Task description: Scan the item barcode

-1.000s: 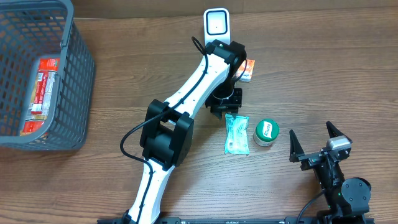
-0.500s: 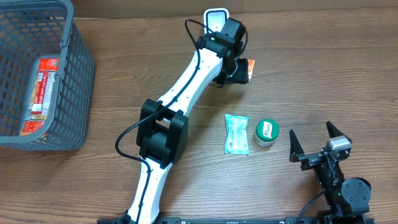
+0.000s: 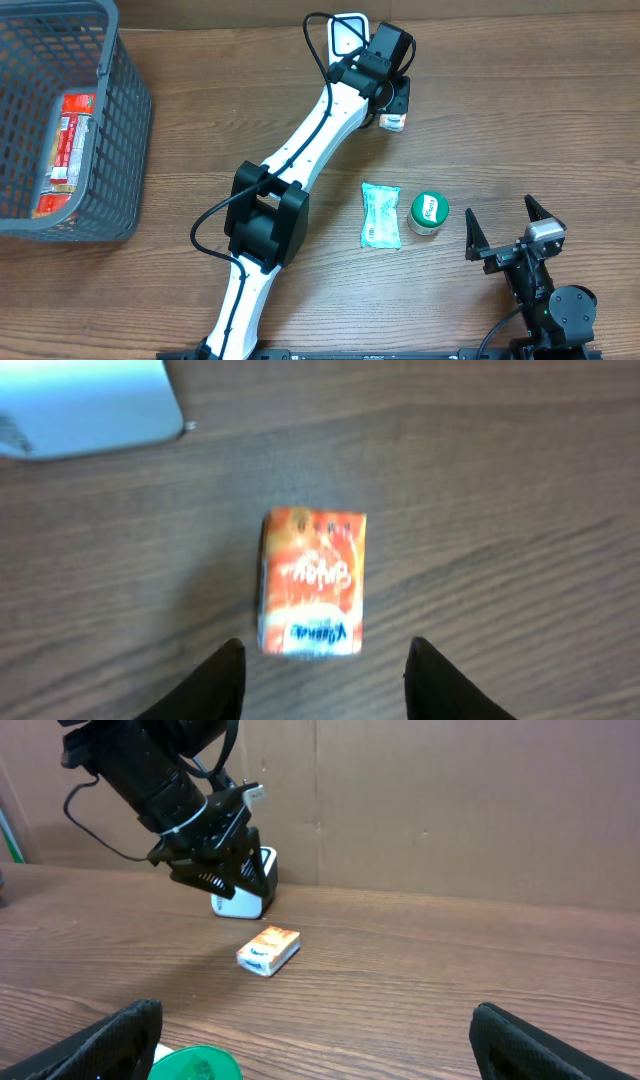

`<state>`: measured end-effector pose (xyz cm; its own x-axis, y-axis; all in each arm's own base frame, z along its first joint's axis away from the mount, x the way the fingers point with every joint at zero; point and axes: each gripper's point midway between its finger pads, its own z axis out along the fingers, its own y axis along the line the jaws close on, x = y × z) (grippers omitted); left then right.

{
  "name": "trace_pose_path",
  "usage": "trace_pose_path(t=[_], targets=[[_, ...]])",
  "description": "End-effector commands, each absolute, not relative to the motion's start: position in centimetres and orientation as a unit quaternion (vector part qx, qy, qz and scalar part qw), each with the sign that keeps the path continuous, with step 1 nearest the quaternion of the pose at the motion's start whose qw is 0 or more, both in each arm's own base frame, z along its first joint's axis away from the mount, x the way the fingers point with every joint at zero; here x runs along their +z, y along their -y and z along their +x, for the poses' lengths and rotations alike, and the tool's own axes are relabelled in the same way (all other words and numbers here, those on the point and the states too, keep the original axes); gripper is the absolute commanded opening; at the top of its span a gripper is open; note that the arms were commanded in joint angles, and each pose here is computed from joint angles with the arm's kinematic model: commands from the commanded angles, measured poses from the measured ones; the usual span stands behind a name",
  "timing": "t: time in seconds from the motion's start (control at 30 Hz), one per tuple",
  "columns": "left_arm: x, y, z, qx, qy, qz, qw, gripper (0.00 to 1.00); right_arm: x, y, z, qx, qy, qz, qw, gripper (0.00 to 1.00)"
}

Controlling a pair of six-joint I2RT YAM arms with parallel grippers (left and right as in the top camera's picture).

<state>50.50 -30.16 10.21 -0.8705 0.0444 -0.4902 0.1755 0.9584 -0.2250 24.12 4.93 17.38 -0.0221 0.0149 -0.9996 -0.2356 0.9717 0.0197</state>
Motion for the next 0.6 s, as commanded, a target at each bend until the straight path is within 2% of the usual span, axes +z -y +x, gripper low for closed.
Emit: trace_pose_path(t=[0.0,0.4,0.5,0.57], targets=[[8.8,30.2,51.5,-0.123,-0.958,0.048,0.254,0.45,17.2,-4.9,24.1,0.089,-0.708,-0.078,0.696,1.00],[1.8,30.3,51.9,-0.106,-0.968,0.048,0.222,0.46,17.2,-4.9,24.1,0.089,-0.708,-0.078,0.696,1.00],[0.8,30.3,51.5,-0.105,-0.971,0.050,0.210,0.30,17.2,-4.9,24.1,0.089,-0.708,-0.078,0.696,1.00],[0.7,30.4,51.2,-0.108,-0.972,0.051,0.202,0.13,17.2,-4.9,24.1,0.089,-0.708,-0.078,0.696,1.00]])
